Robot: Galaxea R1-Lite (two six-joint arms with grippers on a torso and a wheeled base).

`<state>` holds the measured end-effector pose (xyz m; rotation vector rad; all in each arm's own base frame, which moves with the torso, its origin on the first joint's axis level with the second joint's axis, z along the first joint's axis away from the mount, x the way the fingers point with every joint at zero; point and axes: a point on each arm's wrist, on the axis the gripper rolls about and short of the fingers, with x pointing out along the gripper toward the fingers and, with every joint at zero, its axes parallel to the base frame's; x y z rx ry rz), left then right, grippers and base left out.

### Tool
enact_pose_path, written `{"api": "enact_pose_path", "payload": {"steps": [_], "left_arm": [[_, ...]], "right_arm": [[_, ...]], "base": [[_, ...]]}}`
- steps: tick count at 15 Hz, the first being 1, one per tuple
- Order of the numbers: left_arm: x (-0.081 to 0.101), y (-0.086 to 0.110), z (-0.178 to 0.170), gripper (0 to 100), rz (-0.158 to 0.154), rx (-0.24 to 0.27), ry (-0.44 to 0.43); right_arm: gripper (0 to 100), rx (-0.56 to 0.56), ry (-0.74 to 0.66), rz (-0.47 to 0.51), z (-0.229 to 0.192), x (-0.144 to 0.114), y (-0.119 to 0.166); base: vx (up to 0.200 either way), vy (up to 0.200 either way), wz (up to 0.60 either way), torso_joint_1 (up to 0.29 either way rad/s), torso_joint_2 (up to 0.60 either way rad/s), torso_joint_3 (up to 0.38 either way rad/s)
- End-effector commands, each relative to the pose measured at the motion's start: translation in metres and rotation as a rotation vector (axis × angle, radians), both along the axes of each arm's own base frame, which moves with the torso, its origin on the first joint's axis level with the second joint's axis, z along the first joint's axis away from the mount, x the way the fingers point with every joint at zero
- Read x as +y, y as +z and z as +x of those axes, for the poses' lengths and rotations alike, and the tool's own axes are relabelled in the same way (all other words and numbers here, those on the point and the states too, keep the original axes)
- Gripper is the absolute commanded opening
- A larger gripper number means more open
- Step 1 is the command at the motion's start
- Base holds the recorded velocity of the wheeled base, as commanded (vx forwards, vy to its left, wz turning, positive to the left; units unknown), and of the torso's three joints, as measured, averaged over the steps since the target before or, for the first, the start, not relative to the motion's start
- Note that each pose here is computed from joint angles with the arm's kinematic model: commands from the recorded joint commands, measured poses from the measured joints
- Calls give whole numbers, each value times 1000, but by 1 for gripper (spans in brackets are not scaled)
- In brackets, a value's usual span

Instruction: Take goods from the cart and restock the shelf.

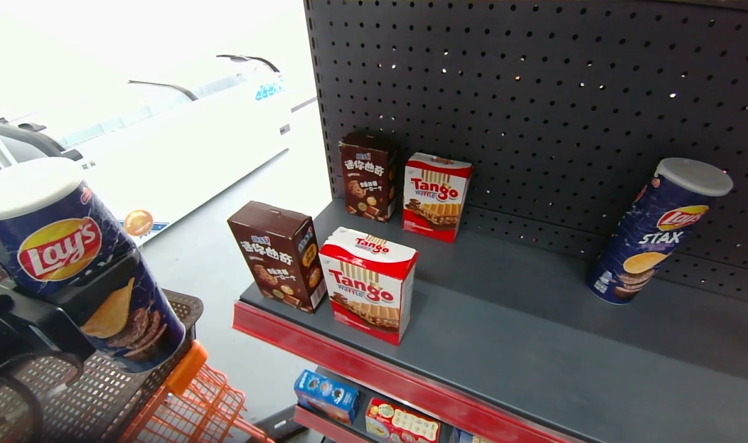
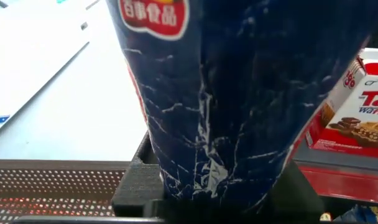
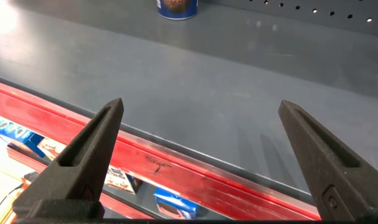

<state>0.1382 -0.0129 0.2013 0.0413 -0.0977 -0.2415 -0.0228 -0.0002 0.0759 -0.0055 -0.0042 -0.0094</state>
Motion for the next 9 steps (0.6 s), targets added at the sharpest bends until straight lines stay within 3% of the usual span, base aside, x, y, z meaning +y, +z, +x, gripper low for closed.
{"api": "enact_pose_path", "payload": {"steps": [1, 3, 9], "left_arm": [[-4, 0, 2, 0, -2, 5, -28], [-15, 10, 6, 0, -1, -27, -103], [-46, 12, -5, 0, -11, -32, -328]], "right_arm": [[100, 0, 0, -1, 0, 0, 0], [100, 1, 2, -1, 0, 0, 0], [100, 1, 3, -1, 0, 0, 0]], "base": [[0, 0, 0, 0, 0, 0], [0, 0, 0, 0, 0, 0], [0, 0, 0, 0, 0, 0]]}}
